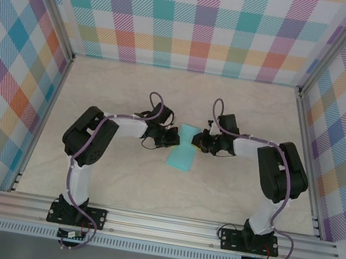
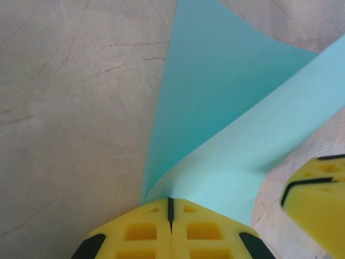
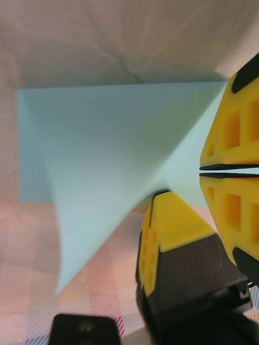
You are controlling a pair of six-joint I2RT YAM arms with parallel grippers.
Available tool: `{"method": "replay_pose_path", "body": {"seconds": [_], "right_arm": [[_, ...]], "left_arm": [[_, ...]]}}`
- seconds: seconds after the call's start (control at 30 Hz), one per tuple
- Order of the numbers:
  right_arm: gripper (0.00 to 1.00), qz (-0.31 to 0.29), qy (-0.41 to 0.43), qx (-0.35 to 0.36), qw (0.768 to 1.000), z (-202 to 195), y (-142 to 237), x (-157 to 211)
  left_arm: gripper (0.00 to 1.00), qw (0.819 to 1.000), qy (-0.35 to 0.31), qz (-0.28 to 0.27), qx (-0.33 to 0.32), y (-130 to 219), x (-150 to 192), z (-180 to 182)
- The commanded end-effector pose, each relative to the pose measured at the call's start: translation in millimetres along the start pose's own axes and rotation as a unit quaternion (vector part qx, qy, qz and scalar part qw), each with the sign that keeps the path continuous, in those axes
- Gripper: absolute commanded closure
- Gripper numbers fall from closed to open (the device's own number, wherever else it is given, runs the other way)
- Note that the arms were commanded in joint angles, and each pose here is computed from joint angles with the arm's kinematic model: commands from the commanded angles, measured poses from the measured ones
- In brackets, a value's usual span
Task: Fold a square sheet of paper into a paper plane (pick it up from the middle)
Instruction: Fold the square sheet of paper in half at the center of the table.
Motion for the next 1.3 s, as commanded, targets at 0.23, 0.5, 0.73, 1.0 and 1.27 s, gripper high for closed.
{"method": "replay_pose_path", "body": {"seconds": [0.23, 0.5, 0.73, 1.0, 1.27], "right_arm": [[0.88, 0.012, -0.021, 0.054, 0.998, -27.3, -18.8, -4.0], [0.88, 0.003, -0.007, 0.038, 0.999, -6.7, -5.2, -9.5], [0.87, -0.003, 0.009, 0.015, 1.0, 9.1, -2.0, -28.2], [0.88, -0.001, -0.017, 0.039, 0.999, -13.8, -13.8, -35.8], [0.88, 0.003, -0.034, 0.077, 0.996, -25.3, -18.9, -36.9]], "left_arm": [[1.0, 0.994, 0.019, 0.057, -0.091, -20.5, 30.3, 35.7], [1.0, 0.994, 0.016, 0.058, -0.095, -19.6, 30.7, 36.3], [1.0, 0.994, 0.016, 0.056, -0.095, -19.3, 29.2, 35.0], [1.0, 0.994, 0.017, 0.056, -0.094, -18.9, 29.0, 34.4], [1.0, 0.993, 0.017, 0.057, -0.098, -19.1, 30.4, 36.3]]}}
Point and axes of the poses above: each hand's point on the last joint's axis, 136 mm out from that joint toward the fingers, its own y axis back along the fingers, its own z axis along the line the jaws close on, x = y × z, the point moved 9 cm from there along y, back along the fingers, and after that the axes turned 3 degrees about -y, right-handed, at the moved point
